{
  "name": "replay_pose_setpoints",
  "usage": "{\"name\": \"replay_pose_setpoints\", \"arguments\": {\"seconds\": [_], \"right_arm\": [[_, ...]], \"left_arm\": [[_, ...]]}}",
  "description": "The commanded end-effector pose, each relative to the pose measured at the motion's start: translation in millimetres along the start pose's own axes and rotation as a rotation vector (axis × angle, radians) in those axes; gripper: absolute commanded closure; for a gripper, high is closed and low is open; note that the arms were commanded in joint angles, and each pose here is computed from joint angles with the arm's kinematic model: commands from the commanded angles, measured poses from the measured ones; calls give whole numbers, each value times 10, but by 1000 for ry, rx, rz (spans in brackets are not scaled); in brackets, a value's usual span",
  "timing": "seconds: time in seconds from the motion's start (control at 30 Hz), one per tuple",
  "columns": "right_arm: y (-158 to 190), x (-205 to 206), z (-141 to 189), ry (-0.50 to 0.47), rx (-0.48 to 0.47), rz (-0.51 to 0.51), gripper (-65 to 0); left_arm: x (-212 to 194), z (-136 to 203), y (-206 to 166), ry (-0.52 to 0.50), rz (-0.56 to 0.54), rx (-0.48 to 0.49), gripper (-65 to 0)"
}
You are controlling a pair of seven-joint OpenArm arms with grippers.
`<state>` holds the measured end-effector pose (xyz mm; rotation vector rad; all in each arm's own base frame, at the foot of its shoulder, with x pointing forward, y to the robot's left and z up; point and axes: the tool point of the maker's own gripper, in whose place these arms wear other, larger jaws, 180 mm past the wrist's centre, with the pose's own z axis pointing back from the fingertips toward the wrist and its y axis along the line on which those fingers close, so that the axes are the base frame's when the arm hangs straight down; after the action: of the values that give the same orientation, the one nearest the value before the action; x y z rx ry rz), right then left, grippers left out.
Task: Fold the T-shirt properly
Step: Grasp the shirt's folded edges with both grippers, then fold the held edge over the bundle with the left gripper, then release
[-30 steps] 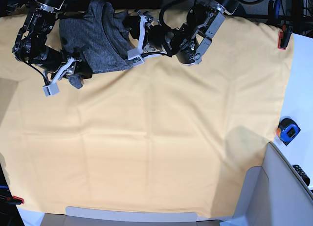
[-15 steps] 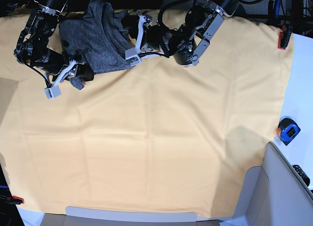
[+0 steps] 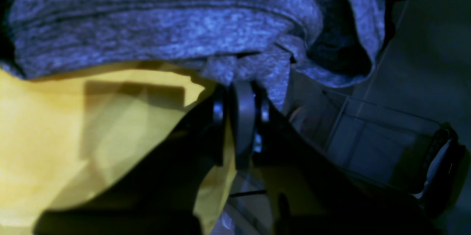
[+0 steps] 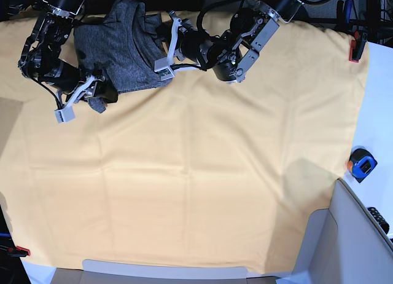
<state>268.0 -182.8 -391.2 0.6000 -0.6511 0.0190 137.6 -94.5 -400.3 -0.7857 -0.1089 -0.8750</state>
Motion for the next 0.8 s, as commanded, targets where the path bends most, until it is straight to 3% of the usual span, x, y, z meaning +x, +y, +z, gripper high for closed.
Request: {"name": "replay_pose_setpoints", "arguments": {"seconds": [0.0, 0.27, 0.63, 0.77], "right_arm": [[-149, -160, 39, 95, -70, 8, -323], [-172, -214, 65, 107, -77, 6, -323], [-166, -488, 95, 149, -75, -29, -323], [-197, -486, 233, 98, -112, -16, -322]], "left_arm": [[84, 47, 5, -16, 7, 6, 0], [293, 287, 474, -66, 122, 103, 0], [719, 541, 870, -109, 103, 186, 0], [880, 534, 982, -121, 123, 190, 0]]}}
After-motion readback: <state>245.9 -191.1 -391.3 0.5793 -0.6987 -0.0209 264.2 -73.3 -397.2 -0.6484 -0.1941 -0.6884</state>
